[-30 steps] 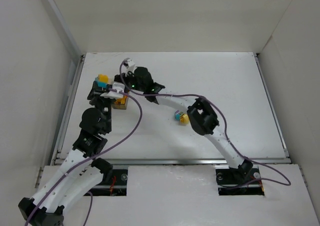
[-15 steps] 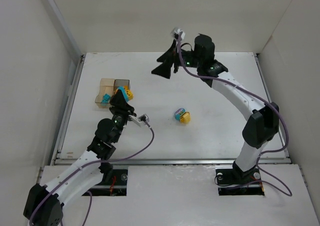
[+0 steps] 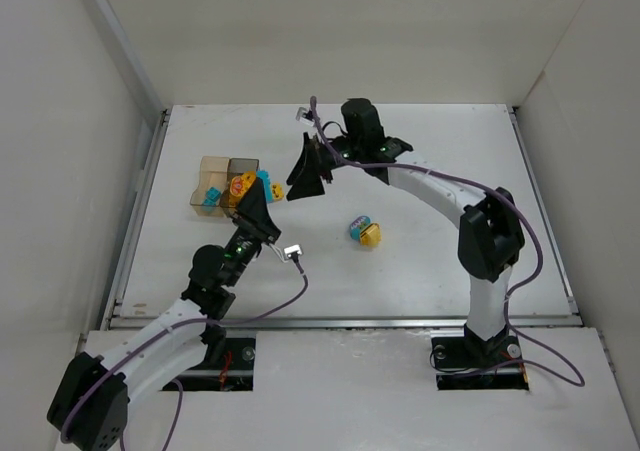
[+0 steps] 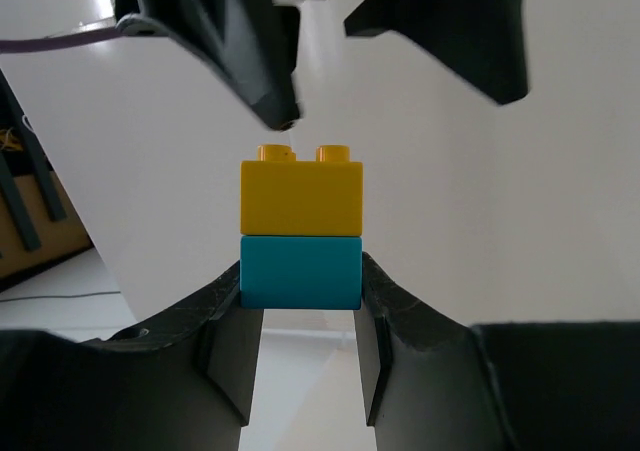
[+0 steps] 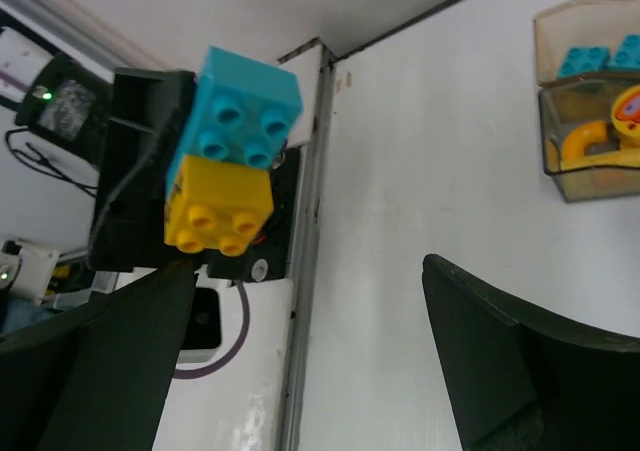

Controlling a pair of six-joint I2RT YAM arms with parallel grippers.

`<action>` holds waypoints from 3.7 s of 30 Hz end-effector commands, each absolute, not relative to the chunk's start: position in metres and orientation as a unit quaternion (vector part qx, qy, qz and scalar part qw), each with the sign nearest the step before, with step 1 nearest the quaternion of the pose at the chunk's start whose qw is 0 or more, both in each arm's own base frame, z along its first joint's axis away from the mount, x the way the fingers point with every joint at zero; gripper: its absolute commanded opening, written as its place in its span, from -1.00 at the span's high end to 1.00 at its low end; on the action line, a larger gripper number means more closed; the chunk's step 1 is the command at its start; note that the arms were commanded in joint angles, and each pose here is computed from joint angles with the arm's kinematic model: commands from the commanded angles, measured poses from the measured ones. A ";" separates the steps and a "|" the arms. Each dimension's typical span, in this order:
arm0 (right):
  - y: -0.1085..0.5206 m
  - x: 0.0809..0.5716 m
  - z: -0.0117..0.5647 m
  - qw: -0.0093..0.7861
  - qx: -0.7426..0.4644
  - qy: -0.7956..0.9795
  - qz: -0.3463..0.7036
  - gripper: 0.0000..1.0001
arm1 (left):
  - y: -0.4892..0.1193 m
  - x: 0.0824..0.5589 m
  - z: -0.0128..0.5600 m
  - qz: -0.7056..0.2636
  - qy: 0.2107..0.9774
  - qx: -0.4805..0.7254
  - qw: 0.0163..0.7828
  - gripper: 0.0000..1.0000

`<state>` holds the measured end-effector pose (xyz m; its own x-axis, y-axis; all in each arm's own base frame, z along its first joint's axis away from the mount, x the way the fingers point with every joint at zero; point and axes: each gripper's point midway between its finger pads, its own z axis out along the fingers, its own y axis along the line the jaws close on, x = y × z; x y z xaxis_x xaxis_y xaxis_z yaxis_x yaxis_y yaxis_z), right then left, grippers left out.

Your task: Sort the legos into containers by color

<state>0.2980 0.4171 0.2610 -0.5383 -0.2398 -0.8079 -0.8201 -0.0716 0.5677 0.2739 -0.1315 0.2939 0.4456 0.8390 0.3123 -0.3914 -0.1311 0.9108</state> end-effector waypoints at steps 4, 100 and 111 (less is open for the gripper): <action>0.423 0.281 0.305 0.238 -0.455 0.576 0.636 -1.00 | -0.140 0.258 0.308 0.501 0.140 0.567 0.638 1.00; 0.557 0.470 0.180 0.450 -0.236 0.711 0.486 1.00 | 0.087 0.444 0.210 0.098 0.867 -0.112 0.476 -1.00; 0.566 0.474 0.167 0.469 -0.239 0.712 0.465 -1.00 | 0.085 0.438 0.237 0.118 0.845 -0.154 0.498 -1.00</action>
